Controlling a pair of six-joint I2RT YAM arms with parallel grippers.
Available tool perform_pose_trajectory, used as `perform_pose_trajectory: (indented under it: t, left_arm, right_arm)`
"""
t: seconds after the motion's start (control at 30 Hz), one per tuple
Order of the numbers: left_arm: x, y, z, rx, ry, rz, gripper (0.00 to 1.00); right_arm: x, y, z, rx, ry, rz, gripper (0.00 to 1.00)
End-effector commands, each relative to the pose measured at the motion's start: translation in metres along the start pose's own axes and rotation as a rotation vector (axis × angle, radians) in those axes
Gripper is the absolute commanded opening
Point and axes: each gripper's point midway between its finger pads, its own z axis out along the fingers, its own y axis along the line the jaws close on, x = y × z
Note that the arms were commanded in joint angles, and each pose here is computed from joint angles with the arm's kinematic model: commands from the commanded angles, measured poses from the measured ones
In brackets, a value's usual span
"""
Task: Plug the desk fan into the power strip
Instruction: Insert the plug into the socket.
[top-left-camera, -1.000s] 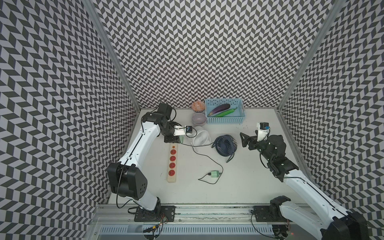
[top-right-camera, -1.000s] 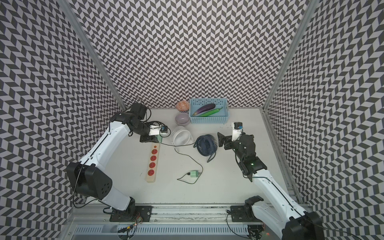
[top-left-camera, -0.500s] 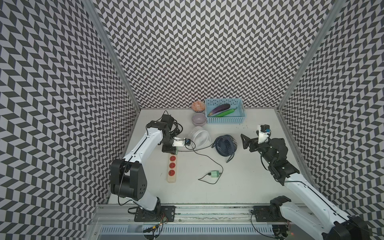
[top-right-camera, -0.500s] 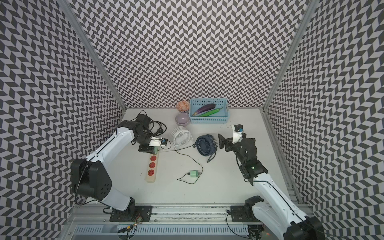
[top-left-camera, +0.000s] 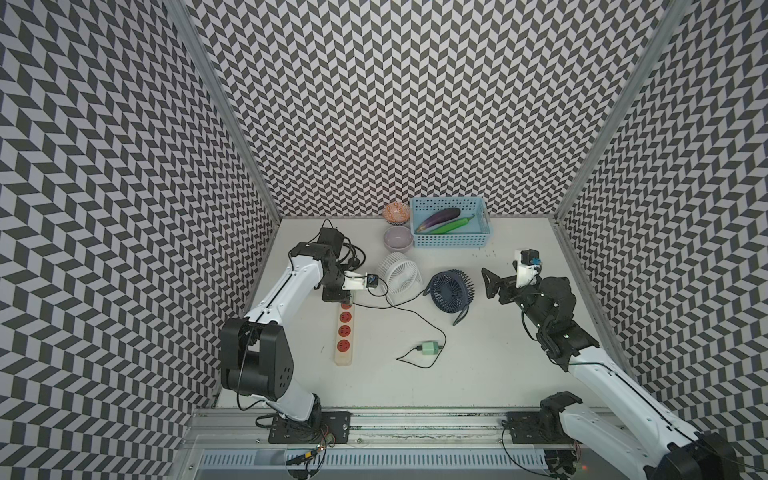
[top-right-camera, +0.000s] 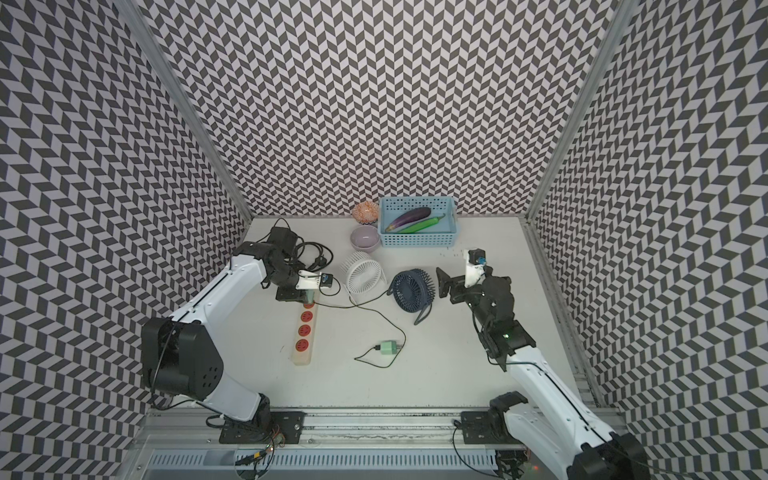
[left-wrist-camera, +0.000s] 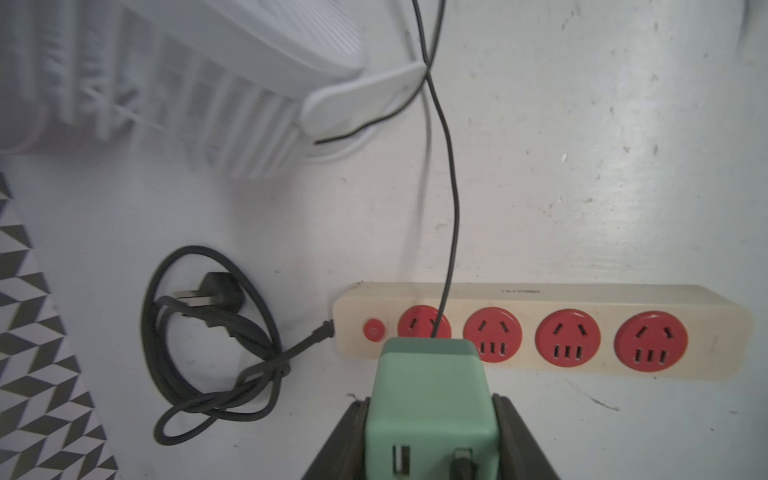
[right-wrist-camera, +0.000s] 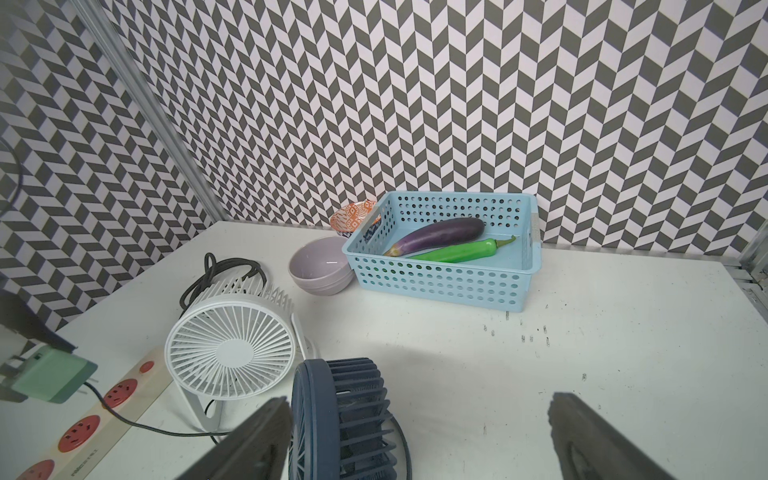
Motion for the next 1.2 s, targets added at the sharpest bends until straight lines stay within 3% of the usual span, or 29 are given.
perform_pose_trajectory:
  t: [0.0,0.2,0.37,0.5,0.63,0.8,1.17]
  left_arm:
    - [-0.042,0.002,-0.04,-0.025,-0.22,-0.018,0.0]
    - [-0.064,-0.044,-0.044,0.215,-0.351,-0.069,0.0]
    - [-0.042,-0.084,-0.018,0.316,-0.206,-0.064,0.0]
    - [-0.013,-0.102,-0.008,0.291,-0.069,0.009,0.0]
    - [0.023,-0.092,0.002,0.197,0.114,0.048,0.0]
    - [0.051,-0.064,0.006,0.091,0.254,0.054,0.0]
    - [0.056,-0.001,0.011,-0.05,0.236,0.018,0.0]
  right_arm:
    - [-0.016,-0.002,-0.006,0.011,-0.072,-0.008,1.0]
    - [-0.015,-0.004,-0.008,0.019,-0.079,-0.016,1.0]
    - [-0.015,-0.004,-0.006,0.019,-0.07,-0.022,0.99]
    - [-0.016,-0.004,-0.007,0.02,-0.077,-0.022,1.0]
    - [-0.016,-0.004,-0.006,0.022,-0.073,-0.025,1.0]
    - [-0.017,-0.005,-0.007,0.027,-0.071,-0.033,1.0]
    - [-0.016,-0.004,-0.006,0.022,-0.072,-0.028,1.0]
